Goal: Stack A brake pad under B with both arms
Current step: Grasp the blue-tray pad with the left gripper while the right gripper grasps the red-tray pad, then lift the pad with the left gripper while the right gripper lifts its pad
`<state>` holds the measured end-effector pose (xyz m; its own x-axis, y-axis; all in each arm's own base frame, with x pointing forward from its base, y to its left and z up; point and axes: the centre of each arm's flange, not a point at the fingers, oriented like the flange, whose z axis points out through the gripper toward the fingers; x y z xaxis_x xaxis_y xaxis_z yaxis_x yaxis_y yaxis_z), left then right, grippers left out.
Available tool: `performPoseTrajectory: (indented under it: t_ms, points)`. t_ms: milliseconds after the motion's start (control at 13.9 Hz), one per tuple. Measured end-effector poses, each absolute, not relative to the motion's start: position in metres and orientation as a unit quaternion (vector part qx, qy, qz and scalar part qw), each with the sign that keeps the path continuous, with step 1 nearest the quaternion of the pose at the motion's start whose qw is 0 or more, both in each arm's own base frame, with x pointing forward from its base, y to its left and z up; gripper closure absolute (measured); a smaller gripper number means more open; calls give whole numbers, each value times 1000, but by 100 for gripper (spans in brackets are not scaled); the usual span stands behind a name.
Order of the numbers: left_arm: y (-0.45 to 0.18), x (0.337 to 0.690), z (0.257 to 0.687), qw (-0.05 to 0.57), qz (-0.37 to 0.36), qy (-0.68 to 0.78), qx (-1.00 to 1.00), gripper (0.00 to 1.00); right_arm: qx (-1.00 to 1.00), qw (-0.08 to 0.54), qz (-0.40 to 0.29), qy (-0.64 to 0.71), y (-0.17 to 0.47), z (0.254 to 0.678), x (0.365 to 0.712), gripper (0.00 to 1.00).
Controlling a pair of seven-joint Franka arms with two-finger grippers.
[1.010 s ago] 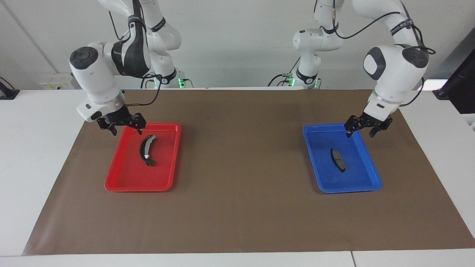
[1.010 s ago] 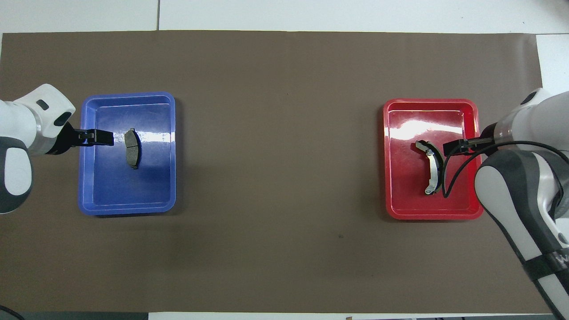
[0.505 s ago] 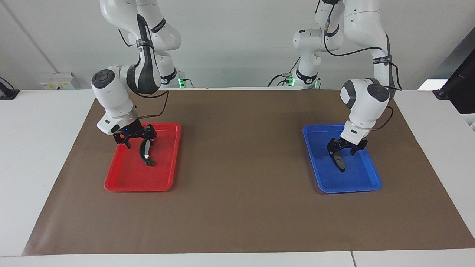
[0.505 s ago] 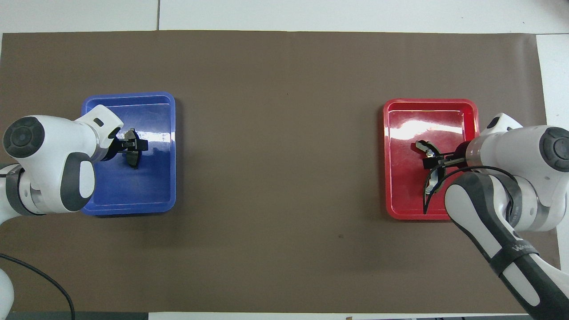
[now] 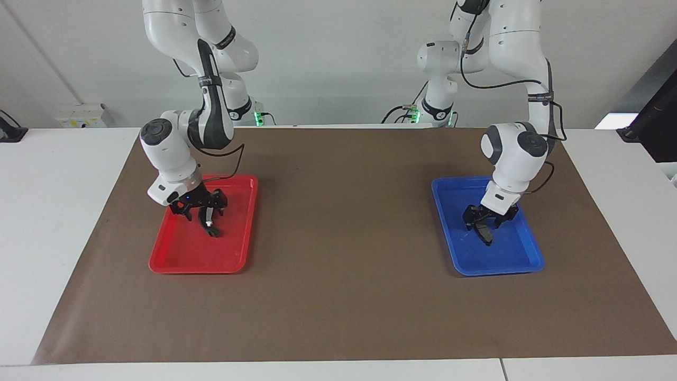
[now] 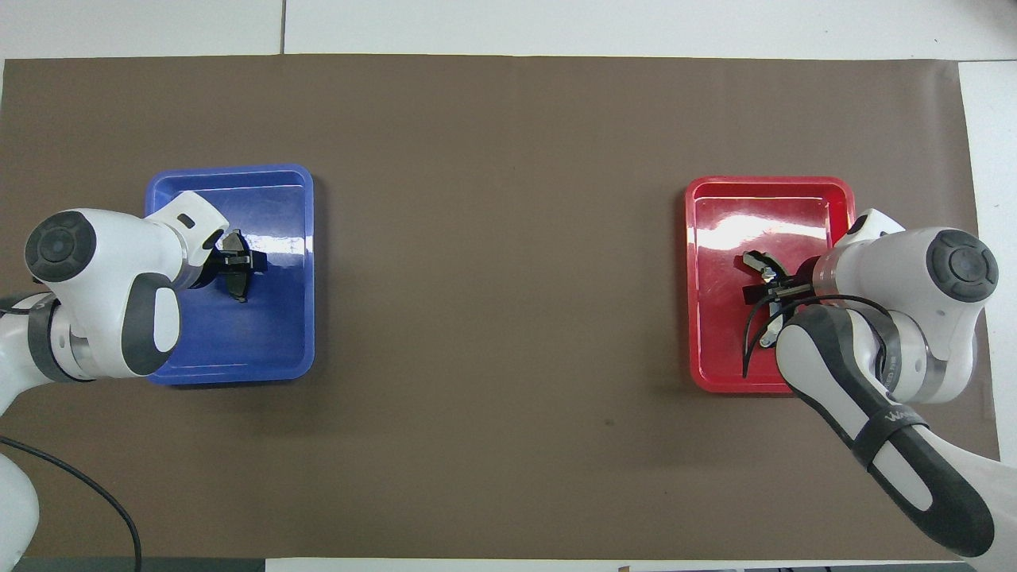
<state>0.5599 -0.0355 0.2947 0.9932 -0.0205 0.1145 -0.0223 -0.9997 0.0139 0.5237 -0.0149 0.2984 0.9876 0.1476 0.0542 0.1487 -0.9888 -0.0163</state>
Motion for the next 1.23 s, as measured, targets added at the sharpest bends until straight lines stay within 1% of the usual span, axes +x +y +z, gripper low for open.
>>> performPoseTrajectory:
  t_ms: [72,144,216,361,433,505,649,722,794,938,1227]
  points:
    - [-35,560,297,8,58,-10,998,45,-997,10,-26,-74,-15,298,524,0]
    - [-35,559,300,8,56,-10,998,56,-997,11,-23,-74,-15,298,523,0]
    - [-35,558,302,8,52,-10,999,61,-997,11,-19,-74,-16,296,522,0]
    - [-35,556,309,8,43,-11,999,61,-996,12,-13,-88,-18,295,520,1]
    - [-36,556,319,8,39,-11,999,61,-995,12,-12,-95,-18,294,519,4]
    - [-37,558,336,9,37,-12,999,61,-995,12,-11,-98,-18,293,518,4]
    - [-54,564,376,12,42,-21,999,61,-995,12,-9,-98,-19,291,517,17]
    - [-72,566,390,14,50,-25,998,61,-995,12,-8,-99,-19,290,516,20]
    - [-95,565,395,17,55,-32,998,61,-995,12,-7,-102,-18,289,515,29]
    - [-158,555,391,23,56,-37,997,61,-994,13,-5,-107,-18,289,515,56]
    - [-285,533,369,40,63,-30,997,61,-996,16,12,-91,-17,294,517,57]
